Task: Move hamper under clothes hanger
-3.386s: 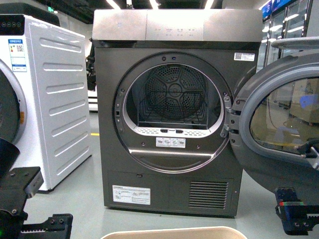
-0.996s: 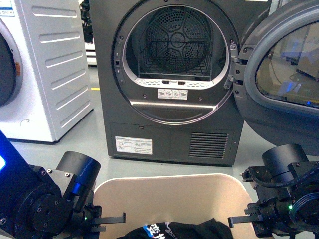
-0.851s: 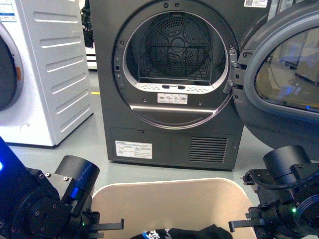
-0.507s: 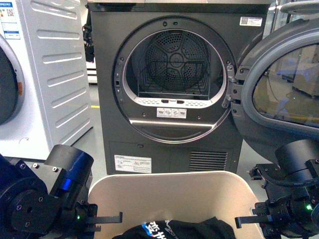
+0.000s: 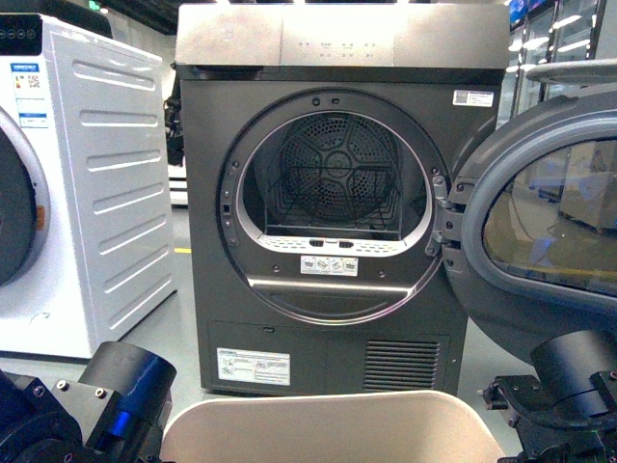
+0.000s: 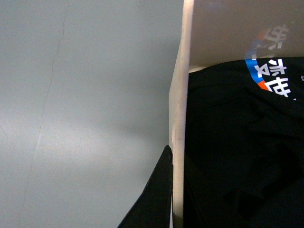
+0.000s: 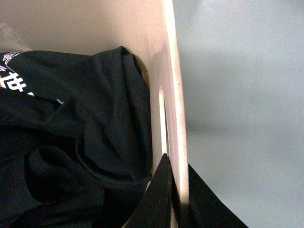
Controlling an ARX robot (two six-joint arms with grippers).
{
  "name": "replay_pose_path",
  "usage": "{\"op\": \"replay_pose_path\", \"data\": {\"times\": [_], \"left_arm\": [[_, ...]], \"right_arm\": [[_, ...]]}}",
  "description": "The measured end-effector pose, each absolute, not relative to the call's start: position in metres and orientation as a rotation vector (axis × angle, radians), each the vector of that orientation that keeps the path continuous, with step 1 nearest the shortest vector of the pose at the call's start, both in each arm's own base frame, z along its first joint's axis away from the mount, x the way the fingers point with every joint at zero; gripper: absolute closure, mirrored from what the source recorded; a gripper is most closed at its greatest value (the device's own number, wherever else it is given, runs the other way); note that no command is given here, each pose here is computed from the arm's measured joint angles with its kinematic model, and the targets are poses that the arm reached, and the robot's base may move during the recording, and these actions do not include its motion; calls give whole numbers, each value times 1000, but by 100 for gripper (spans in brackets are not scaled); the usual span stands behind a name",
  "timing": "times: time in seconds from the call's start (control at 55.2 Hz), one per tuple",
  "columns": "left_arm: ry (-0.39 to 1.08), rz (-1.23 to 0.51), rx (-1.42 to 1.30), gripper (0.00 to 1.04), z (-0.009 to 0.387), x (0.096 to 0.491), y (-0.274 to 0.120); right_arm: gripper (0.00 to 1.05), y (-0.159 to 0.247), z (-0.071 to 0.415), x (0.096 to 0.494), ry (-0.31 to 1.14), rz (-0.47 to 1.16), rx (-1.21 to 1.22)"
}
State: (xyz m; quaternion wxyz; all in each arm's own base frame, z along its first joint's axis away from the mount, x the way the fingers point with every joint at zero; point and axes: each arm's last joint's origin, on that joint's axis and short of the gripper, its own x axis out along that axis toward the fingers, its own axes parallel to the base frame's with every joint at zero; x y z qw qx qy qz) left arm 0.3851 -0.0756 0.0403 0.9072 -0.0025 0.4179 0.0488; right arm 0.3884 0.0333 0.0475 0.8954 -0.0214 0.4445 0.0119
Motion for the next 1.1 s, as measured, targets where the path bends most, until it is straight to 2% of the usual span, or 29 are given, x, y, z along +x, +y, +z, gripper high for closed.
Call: {"op": "replay_pose_path", "data": {"times": [0.199, 0.489, 1.104], "left_arm": [[863, 133, -9, 101, 40, 386, -67], [866, 78, -8, 101, 40, 384, -79], [864, 98, -5, 101, 40, 384, -76]], "right_arm": [[102, 42, 47, 388, 922, 66, -42], [102, 28, 48, 389, 921, 4, -42], [102, 32, 48, 388, 919, 21, -43]]}}
